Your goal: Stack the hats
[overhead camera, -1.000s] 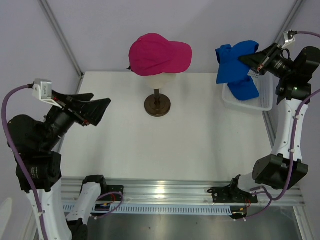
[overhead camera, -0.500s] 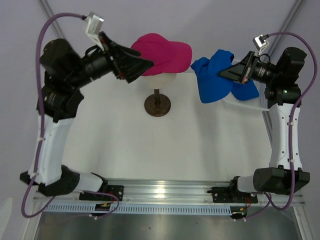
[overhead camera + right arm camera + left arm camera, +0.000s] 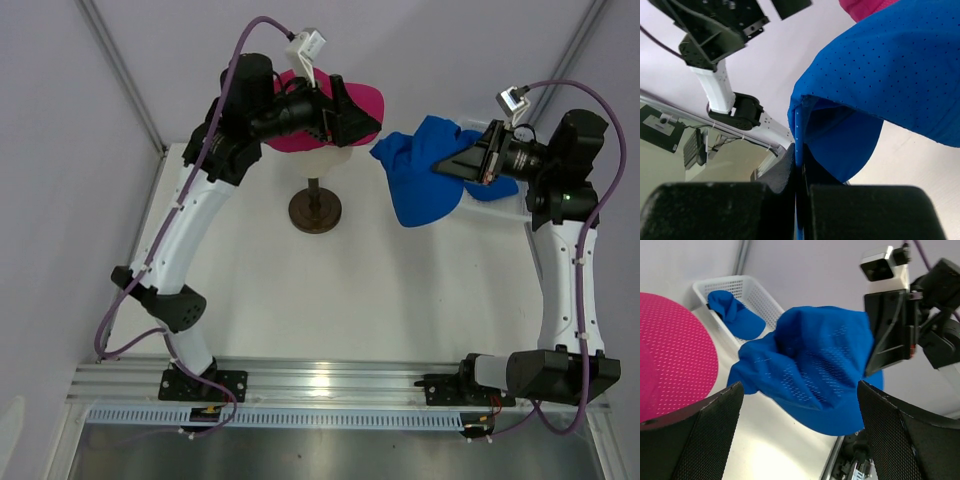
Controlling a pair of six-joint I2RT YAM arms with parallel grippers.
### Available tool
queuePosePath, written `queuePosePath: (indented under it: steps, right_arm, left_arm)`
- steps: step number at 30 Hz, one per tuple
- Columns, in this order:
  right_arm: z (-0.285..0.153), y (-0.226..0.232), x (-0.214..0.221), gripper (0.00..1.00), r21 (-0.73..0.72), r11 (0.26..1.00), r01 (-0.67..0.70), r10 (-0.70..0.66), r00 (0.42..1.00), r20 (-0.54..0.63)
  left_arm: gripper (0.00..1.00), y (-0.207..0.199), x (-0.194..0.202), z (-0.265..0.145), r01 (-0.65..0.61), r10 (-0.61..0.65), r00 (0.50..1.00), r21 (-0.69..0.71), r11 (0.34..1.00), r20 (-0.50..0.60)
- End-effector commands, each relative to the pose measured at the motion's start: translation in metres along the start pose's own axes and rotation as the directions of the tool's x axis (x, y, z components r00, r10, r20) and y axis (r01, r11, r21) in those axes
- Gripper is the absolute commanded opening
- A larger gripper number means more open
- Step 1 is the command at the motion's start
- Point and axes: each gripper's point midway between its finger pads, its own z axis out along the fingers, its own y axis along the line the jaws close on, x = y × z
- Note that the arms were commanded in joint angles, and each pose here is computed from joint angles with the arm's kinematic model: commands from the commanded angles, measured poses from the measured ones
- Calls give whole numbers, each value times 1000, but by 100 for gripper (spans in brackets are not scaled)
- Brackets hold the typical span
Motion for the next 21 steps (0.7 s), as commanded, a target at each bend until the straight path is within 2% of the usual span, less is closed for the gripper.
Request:
queuePosePath:
  steps: [1,3,6,10,13,21]
  right_arm:
    - [-4,41,-14,0,-70,991,112,-112,994,-8]
    - [-3,50,-13,0,-105,985,137,-141,989,-32]
    - [-1,64,-2,0,-149,975,163,-175,982,-67]
    - [0,59,19,0,-173,973,155,-174,979,-105]
    - [-2,60,26,0,-179,972,155,-177,978,-110]
    - [-3,73,23,1,-187,962,197,-218,971,-100]
  left_arm:
    - [97,-14,-34,-17,-29,32,993,-22,999,113]
    - [98,-16,-36,-19,-33,35,992,-15,999,120]
    - [99,-31,-35,-17,-54,46,993,74,996,110]
    - [99,-45,-30,-15,-73,61,994,145,987,85]
    - [99,-53,-10,-9,-78,77,997,209,975,13]
    - [100,-46,55,1,-109,146,972,194,975,-186]
